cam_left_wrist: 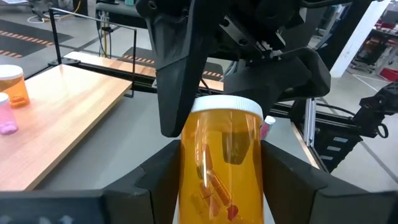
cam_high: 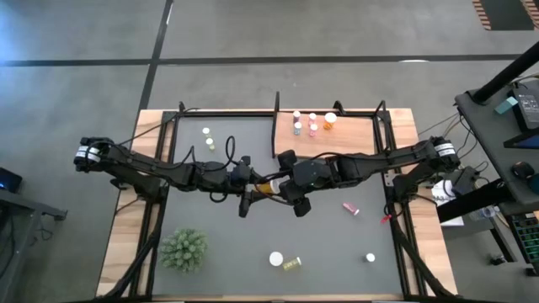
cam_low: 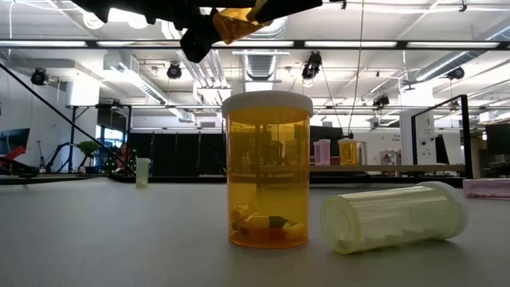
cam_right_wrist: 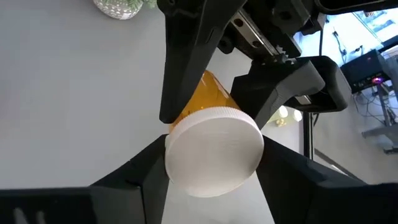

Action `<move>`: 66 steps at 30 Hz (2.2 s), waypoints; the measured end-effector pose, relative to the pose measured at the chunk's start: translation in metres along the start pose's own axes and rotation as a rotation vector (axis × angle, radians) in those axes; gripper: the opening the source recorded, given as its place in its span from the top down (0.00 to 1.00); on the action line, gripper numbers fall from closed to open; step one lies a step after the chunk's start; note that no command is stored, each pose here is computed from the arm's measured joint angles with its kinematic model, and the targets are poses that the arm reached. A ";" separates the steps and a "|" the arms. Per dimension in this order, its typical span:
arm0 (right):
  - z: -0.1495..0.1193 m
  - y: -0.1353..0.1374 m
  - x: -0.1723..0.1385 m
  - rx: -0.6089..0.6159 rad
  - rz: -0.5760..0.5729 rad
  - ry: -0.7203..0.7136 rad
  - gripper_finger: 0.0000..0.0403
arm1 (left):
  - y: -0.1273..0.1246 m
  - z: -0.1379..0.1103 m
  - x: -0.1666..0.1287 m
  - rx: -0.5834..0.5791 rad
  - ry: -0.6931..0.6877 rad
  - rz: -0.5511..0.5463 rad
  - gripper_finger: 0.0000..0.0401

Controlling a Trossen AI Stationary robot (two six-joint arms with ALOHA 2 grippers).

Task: Pick and place medicine bottles onto shelf by color
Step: Put the top orange pill bottle on the shelf aligned with the other orange pill bottle

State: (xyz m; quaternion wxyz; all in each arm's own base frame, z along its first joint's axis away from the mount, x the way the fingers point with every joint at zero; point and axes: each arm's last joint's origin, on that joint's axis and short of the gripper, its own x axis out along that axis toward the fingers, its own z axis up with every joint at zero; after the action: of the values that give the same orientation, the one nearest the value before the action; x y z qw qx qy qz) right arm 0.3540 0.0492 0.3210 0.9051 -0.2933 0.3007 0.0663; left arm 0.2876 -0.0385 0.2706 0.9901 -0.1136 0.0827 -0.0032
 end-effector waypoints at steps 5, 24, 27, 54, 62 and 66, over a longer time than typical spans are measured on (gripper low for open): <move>0.000 0.000 0.000 -0.005 -0.001 -0.001 0.51 | 0.000 0.000 0.000 -0.006 0.001 0.000 0.56; -0.004 0.002 0.000 0.025 0.015 0.043 0.51 | 0.002 0.000 0.000 -0.030 -0.005 0.049 0.30; -0.007 0.002 0.000 0.047 0.027 0.071 0.51 | 0.002 0.000 0.000 -0.020 -0.010 0.064 0.25; -0.134 -0.066 -0.022 0.469 -0.108 0.887 0.51 | 0.007 -0.005 -0.001 0.036 0.026 0.189 0.19; -0.190 -0.105 -0.041 0.845 -0.227 0.994 0.51 | 0.009 -0.011 -0.002 0.048 0.084 0.203 0.19; -0.209 -0.113 -0.041 0.956 -0.229 1.005 0.51 | 0.009 -0.012 -0.002 0.050 0.094 0.206 0.19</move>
State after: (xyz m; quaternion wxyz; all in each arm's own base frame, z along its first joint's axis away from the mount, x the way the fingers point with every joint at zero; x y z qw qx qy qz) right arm 0.2483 -0.1605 0.2647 0.6876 0.1120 0.6459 -0.3123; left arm 0.2833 -0.0324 0.2570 0.9828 -0.0794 0.1401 0.0910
